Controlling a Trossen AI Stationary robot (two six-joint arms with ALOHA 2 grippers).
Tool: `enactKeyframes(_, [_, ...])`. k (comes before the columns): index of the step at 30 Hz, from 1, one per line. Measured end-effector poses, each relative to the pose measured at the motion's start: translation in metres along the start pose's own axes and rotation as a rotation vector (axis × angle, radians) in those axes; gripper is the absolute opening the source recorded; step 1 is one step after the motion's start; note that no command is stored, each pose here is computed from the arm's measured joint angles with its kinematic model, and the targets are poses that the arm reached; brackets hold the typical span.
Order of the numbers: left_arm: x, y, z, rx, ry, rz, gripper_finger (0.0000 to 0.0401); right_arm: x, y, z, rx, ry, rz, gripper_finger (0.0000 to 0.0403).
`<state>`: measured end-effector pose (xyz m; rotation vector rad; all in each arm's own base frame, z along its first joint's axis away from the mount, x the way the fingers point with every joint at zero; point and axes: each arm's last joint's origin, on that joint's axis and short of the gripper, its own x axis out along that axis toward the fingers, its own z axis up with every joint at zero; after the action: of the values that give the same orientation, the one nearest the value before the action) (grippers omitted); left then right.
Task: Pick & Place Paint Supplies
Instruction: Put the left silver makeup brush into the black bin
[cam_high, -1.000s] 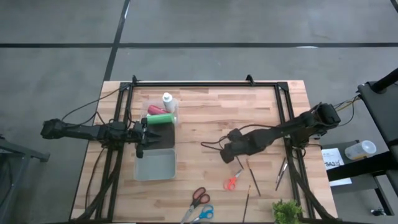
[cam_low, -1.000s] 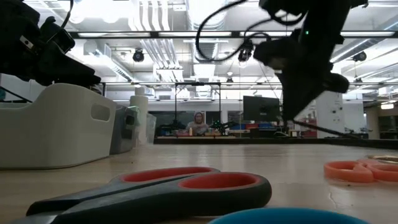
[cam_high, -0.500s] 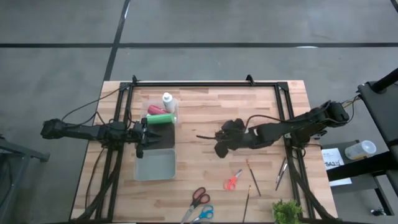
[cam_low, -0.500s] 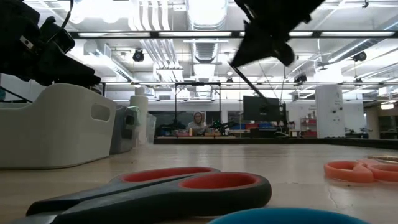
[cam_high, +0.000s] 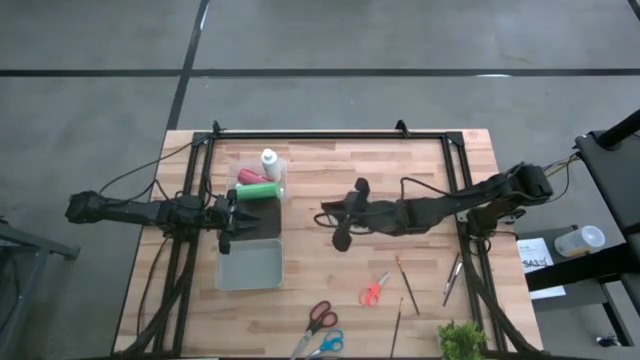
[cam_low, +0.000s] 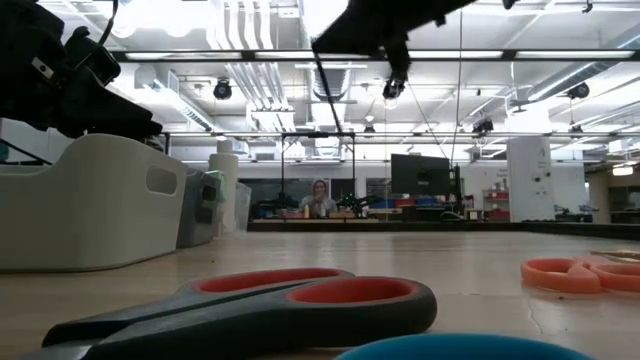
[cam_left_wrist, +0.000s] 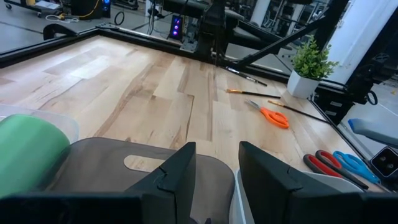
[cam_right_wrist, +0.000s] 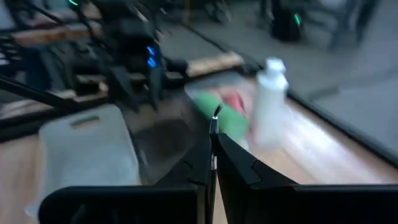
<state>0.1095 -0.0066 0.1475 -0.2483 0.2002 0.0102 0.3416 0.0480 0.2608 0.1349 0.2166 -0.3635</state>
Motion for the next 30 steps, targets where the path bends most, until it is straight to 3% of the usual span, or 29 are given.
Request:
enactKeyframes(7, [0.000, 0.000, 0.000, 0.000, 0.000, -0.001, 0.0130, 0.019, -0.001, 0.005, -0.057, -0.138, 0.164, 0.0012])
enactKeyframes(13, [0.000, 0.000, 0.000, 0.000, 0.000, 0.000, 0.0130, 0.045, -0.016, -0.005, -0.084, -0.181, 0.219, 0.0012])
enactKeyframes(22, [0.000, 0.000, 0.000, 0.000, 0.000, 0.000, 0.0130, 0.068, -0.040, -0.009, -0.044, -0.287, 0.424, 0.0012])
enactKeyframes(30, [0.000, 0.000, 0.000, 0.000, 0.000, 0.000, 0.0130, 0.072, -0.049, -0.008, -0.066, -0.305, 0.455, 0.0012])
